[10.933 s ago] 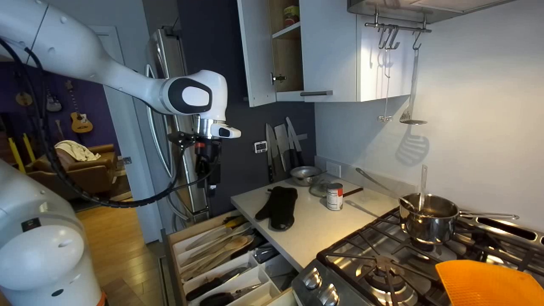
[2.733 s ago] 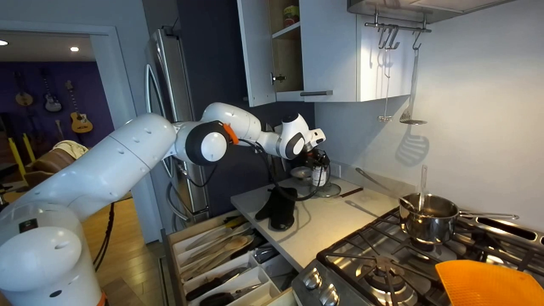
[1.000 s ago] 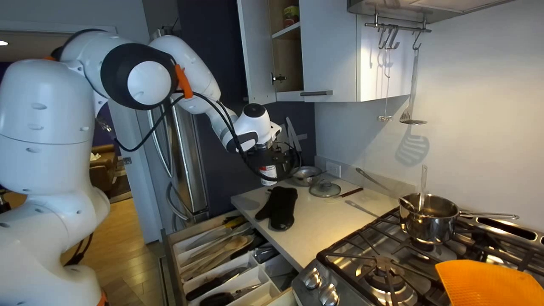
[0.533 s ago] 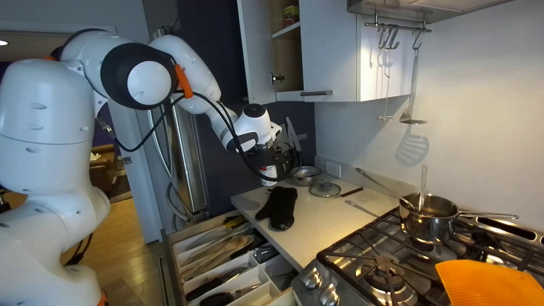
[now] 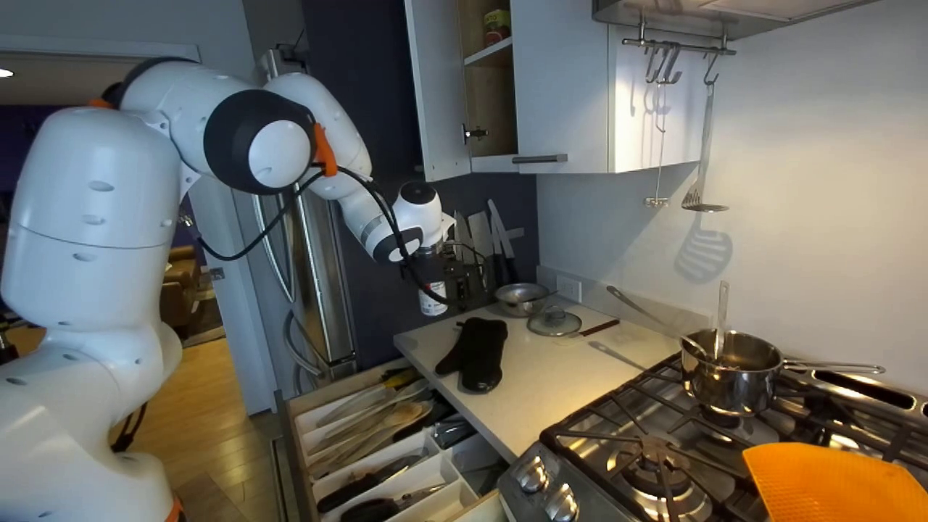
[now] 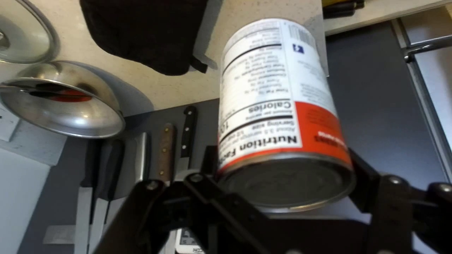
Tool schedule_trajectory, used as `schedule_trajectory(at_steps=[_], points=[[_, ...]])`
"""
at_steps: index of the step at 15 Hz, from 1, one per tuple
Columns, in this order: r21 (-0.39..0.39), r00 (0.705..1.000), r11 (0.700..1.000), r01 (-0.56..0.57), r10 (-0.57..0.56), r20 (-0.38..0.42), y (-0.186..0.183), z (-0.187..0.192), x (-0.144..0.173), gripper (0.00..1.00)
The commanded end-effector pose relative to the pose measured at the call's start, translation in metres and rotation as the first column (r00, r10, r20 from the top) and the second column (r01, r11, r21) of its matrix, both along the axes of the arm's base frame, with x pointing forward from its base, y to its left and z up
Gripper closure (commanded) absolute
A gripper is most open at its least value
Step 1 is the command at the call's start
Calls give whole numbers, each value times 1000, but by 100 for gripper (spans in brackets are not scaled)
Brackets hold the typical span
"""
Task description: Move the red and white tin forward to the left
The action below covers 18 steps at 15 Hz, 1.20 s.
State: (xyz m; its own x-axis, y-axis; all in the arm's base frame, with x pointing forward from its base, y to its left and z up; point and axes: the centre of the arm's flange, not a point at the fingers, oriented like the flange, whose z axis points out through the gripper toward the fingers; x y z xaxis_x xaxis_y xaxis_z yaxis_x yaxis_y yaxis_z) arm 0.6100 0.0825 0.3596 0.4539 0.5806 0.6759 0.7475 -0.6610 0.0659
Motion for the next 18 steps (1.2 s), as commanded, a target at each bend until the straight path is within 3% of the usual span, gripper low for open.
schedule_trajectory(at_steps=[1,7,18], points=[[11,998,998,-58,59,-6,38,4,16,42],[-36,996,998,-60,57,-73,85,-13,43,42],[-38,983,995,89,-94,-155,112,-58,91,42]])
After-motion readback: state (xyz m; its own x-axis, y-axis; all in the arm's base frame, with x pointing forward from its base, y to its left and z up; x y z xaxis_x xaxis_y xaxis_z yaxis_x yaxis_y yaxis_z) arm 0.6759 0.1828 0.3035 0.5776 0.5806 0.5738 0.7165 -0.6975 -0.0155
